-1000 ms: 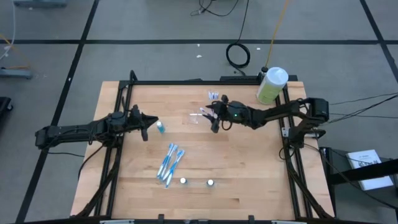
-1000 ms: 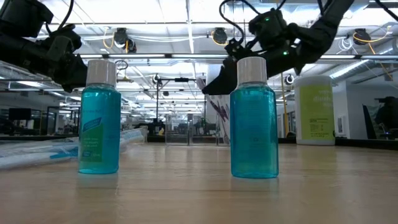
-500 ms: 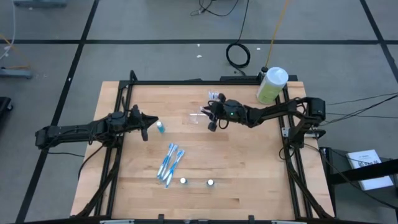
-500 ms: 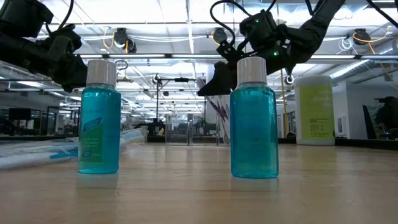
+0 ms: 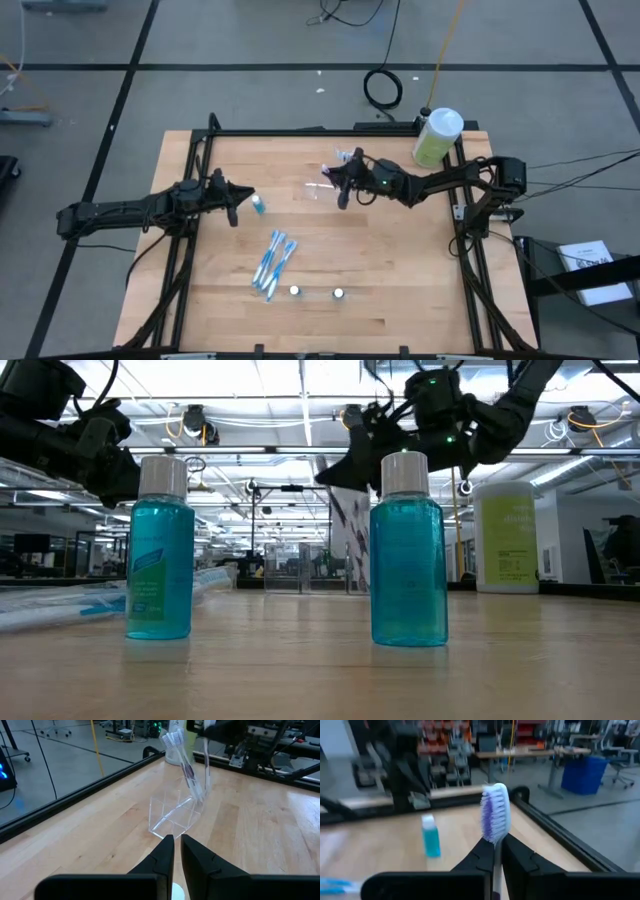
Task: Pick & Place toothbrushing station
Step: Put the violet toothbrush into the transparent organizer
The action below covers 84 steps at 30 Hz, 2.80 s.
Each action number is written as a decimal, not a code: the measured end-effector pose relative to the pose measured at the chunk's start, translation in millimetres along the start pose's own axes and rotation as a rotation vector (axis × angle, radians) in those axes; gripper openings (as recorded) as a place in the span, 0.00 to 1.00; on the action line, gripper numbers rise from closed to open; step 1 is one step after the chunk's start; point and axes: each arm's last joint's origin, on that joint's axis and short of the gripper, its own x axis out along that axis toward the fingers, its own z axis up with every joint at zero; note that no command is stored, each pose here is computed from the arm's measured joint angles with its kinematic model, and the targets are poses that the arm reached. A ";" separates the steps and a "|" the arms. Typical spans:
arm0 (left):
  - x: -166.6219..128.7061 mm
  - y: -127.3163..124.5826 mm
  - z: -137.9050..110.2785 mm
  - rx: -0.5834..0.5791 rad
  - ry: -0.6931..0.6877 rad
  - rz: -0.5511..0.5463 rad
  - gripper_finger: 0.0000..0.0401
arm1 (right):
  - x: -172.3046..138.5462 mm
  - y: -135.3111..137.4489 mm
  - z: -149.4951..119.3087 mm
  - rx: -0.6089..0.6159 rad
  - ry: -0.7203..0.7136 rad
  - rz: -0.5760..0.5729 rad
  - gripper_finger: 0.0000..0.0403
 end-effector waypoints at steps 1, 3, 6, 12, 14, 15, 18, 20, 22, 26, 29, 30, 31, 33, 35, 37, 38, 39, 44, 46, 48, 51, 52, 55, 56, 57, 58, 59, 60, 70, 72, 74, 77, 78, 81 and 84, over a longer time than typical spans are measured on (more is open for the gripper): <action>0.0 0.0 0.0 0.000 0.000 0.000 0.09 | -2.5 -1.6 -1.6 0.017 -0.019 -0.005 0.02; 0.0 -0.1 0.0 0.000 0.000 -0.001 0.09 | -8.2 -5.5 -9.3 0.041 -0.042 -0.040 0.02; 0.0 0.0 0.0 0.000 0.000 0.000 0.09 | -17.6 -11.3 -17.9 0.053 -0.065 -0.094 0.02; 0.0 0.0 0.0 0.000 0.000 0.000 0.09 | -33.0 -15.4 -30.1 0.057 -0.084 -0.175 0.02; 0.0 0.0 0.0 0.000 0.000 -0.001 0.09 | -36.1 -15.9 -30.9 0.059 -0.099 -0.186 0.02; 0.0 0.0 0.0 0.000 0.000 0.000 0.09 | -37.2 -16.0 -32.2 0.059 -0.096 -0.186 0.02; 0.0 0.0 0.0 0.000 0.000 0.000 0.09 | -38.0 -16.2 -33.7 0.058 -0.089 -0.188 0.02; 0.0 0.0 0.0 0.000 0.000 0.000 0.09 | -38.0 -16.2 -33.7 0.058 -0.089 -0.188 0.02; 0.0 0.0 0.0 0.000 0.000 0.000 0.09 | -38.0 -16.3 -34.5 0.057 -0.081 -0.189 0.02; 0.0 0.0 0.0 0.000 0.000 -0.001 0.09 | -37.8 -16.3 -37.2 0.053 -0.053 -0.190 0.02; 0.0 -0.1 0.0 0.000 0.000 -0.001 0.09 | -37.7 -16.4 -40.1 0.048 -0.022 -0.192 0.02; 0.0 0.0 0.0 0.000 0.000 0.000 0.09 | -37.7 -16.4 -40.3 0.048 -0.021 -0.192 0.02; 0.0 0.0 0.0 0.000 0.000 0.000 0.09 | -37.7 -16.4 -40.3 0.048 -0.020 -0.192 0.02; 0.0 0.0 0.0 0.000 0.000 0.000 0.09 | -37.7 -16.4 -40.9 0.047 -0.014 -0.192 0.02; 0.0 0.0 0.0 0.000 0.000 -0.001 0.09 | -37.7 -16.5 -42.2 0.045 -0.001 -0.194 0.03; 0.0 -0.1 0.0 0.000 0.000 -0.001 0.09 | -37.8 -17.4 -43.2 0.043 0.010 -0.216 0.06; 0.0 0.0 0.0 0.000 0.000 0.000 0.09 | -37.9 -17.8 -44.2 0.041 0.022 -0.220 0.08; 0.0 -0.1 0.0 0.000 0.000 -0.001 0.09 | -37.9 -18.6 -45.7 0.039 0.036 -0.223 0.11; 0.0 0.0 0.0 0.000 0.000 0.000 0.09 | -38.1 -20.7 -48.9 0.035 0.068 -0.231 0.19; 0.0 -0.1 0.0 0.000 0.000 -0.001 0.09 | -38.1 -20.7 -48.8 0.034 0.068 -0.230 0.21; 0.0 0.0 0.0 0.000 0.000 -0.001 0.09 | -38.0 -20.7 -47.6 0.029 0.055 -0.230 0.22; 0.0 -0.1 0.0 0.000 0.000 -0.001 0.09 | -37.8 -20.6 -43.9 0.011 0.020 -0.228 0.24; 0.0 0.0 0.0 0.000 0.000 0.000 0.09 | -37.8 -20.5 -42.2 0.006 0.004 -0.228 0.25; 0.0 0.0 0.0 0.000 0.000 0.000 0.09 | -37.8 -20.4 -39.0 -0.003 -0.028 -0.226 0.26; 0.0 -0.1 0.0 0.000 0.000 -0.001 0.09 | -37.8 -20.3 -38.6 -0.002 -0.032 -0.225 0.26; 0.0 0.0 0.0 0.000 0.000 0.000 0.09 | -37.8 -20.1 -38.6 0.000 -0.032 -0.222 0.26; 0.0 0.0 0.0 0.000 0.000 0.000 0.09 | -37.8 -20.1 -38.7 0.003 -0.032 -0.222 0.26; 0.0 -0.1 0.0 0.000 0.000 -0.001 0.09 | -37.8 -19.8 -38.7 0.004 -0.032 -0.221 0.26; 0.0 0.0 0.0 0.000 0.000 0.000 0.09 | -37.8 -18.8 -38.7 0.004 -0.032 -0.217 0.26; 0.0 0.0 0.0 0.000 0.000 0.000 0.09 | -39.2 -11.9 -30.2 -0.095 -0.108 -0.256 0.26; 0.0 0.0 0.0 0.000 0.000 -0.001 0.09 | -39.6 -10.7 -29.0 -0.115 -0.116 -0.277 0.26; 0.0 0.0 0.0 0.000 0.000 0.000 0.09 | -40.0 -8.8 -28.1 -0.125 -0.124 -0.288 0.26; 0.0 -0.1 0.0 0.000 0.000 -0.001 0.09 | -40.7 -4.4 -25.3 -0.149 -0.151 -0.279 0.26; 0.0 0.0 0.0 0.000 0.000 0.000 0.09 | -41.1 -3.3 -24.0 -0.162 -0.162 -0.280 0.26; 0.0 0.0 0.0 0.000 0.000 0.000 0.09 | -42.9 -0.9 -20.3 -0.196 -0.187 -0.350 0.26; 0.0 -0.1 0.0 0.000 0.000 -0.001 0.09 | -43.8 0.5 -19.3 -0.218 -0.187 -0.390 0.26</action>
